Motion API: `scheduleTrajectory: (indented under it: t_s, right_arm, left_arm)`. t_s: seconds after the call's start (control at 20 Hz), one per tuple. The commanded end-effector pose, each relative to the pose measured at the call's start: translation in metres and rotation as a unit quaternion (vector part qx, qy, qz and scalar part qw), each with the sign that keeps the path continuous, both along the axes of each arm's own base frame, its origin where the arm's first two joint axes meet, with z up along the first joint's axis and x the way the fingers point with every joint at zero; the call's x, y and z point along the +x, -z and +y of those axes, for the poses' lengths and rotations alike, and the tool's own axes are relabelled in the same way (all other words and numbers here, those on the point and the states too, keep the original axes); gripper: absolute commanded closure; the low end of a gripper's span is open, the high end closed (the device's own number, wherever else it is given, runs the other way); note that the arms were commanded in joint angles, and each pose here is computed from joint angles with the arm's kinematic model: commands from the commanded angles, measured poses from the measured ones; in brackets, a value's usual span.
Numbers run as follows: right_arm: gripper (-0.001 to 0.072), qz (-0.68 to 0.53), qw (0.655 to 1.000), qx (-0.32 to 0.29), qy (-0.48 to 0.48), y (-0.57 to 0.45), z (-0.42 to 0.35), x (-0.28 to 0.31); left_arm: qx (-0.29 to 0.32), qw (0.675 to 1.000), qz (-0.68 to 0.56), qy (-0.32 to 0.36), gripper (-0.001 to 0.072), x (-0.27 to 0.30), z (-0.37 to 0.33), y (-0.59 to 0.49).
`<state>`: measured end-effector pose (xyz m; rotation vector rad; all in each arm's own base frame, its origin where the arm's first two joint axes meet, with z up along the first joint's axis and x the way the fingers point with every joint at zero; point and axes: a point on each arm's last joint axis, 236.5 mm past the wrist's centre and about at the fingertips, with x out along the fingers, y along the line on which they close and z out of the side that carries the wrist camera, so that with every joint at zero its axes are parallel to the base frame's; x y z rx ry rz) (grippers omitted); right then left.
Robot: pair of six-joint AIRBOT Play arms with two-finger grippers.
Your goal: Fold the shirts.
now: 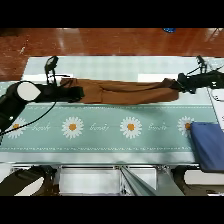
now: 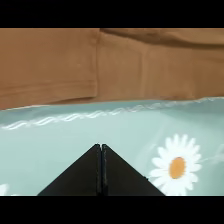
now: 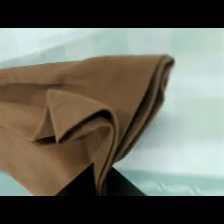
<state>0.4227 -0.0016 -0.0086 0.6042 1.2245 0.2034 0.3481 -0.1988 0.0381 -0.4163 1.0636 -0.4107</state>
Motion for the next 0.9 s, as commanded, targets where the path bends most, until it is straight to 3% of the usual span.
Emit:
scheduleTrajectory:
  t_s: [0.0,0.4,0.55,0.85]
  right_arm:
    - [0.0690,-0.036,0.995,-0.095,-0.010,-0.049,-0.016,-0.055]
    - [0.0690,-0.166,0.980,-0.104,0.022,-0.148,0.027,-0.155]
    - [0.0690,-0.177,0.979,-0.098,0.016,-0.158,0.036,-0.169]
    - [0.0690,-0.199,0.978,-0.056,0.001,-0.170,0.056,-0.166]
  left_arm:
    - [-0.045,0.998,0.002,0.048,0.0690,0.000,-0.054,-0.001]
    - [-0.043,0.973,0.038,0.225,0.0690,-0.007,-0.229,0.029]
    - [-0.025,0.950,0.097,0.294,0.0690,-0.041,-0.272,0.062]
    - [-0.035,0.919,0.180,0.348,0.0690,-0.116,-0.323,0.101]
